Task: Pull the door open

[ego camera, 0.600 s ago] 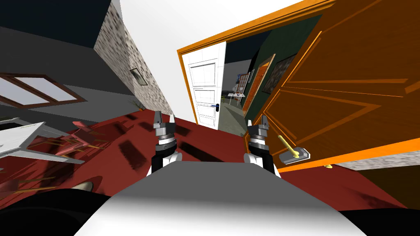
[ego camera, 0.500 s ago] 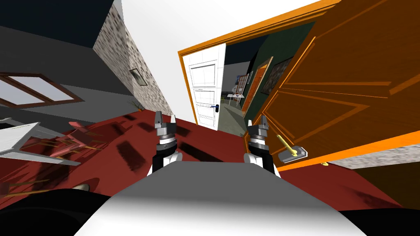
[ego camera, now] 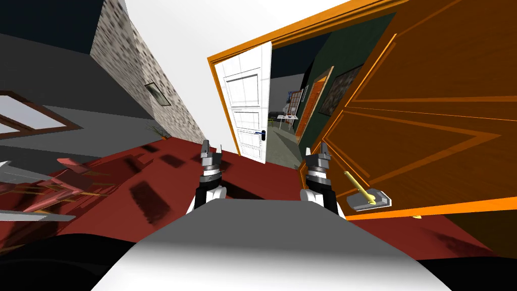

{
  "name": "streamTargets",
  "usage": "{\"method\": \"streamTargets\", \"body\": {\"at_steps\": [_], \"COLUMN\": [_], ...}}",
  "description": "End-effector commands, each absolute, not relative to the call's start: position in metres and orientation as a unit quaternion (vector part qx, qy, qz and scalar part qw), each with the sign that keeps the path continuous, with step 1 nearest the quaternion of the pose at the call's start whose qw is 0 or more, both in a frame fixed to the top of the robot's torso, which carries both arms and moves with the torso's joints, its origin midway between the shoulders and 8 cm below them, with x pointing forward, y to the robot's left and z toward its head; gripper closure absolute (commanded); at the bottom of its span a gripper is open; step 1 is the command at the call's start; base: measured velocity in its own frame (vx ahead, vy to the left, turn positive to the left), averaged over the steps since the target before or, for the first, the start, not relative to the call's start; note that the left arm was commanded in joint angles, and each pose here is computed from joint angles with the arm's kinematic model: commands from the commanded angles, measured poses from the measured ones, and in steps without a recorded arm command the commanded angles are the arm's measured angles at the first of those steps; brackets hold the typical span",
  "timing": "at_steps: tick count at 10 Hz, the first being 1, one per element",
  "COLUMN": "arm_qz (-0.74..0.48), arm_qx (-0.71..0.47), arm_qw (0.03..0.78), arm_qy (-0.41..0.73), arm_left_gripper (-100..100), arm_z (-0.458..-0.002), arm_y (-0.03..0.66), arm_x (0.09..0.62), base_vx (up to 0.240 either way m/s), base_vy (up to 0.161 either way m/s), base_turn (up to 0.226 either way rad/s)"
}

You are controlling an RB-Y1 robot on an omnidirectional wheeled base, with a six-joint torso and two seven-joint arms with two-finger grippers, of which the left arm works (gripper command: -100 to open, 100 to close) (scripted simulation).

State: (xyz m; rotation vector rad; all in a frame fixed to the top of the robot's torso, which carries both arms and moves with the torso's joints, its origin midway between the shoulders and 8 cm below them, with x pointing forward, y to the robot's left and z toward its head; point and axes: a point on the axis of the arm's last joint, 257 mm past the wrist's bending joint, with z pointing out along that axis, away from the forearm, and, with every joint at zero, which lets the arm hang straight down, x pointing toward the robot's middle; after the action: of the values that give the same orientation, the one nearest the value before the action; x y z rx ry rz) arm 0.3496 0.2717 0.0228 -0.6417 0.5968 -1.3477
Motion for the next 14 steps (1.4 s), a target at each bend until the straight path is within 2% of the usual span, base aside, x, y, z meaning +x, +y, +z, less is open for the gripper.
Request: {"method": "streamTargets", "body": {"at_steps": [1,14], "arm_qz": [-0.604,-0.593], "arm_qx": [-0.297,-0.361], "arm_qw": [0.684,0.621], "arm_qy": [0.281,0.364], "arm_left_gripper": [-100,-100], "arm_z": [0.01,-0.091], "arm_y": [0.271,0.276], "arm_x": [0.363,0.436], "base_vx": [0.171,0.109], "base_vy": [-0.023,-0.016], "base_turn": [-0.11,-0.088]}}
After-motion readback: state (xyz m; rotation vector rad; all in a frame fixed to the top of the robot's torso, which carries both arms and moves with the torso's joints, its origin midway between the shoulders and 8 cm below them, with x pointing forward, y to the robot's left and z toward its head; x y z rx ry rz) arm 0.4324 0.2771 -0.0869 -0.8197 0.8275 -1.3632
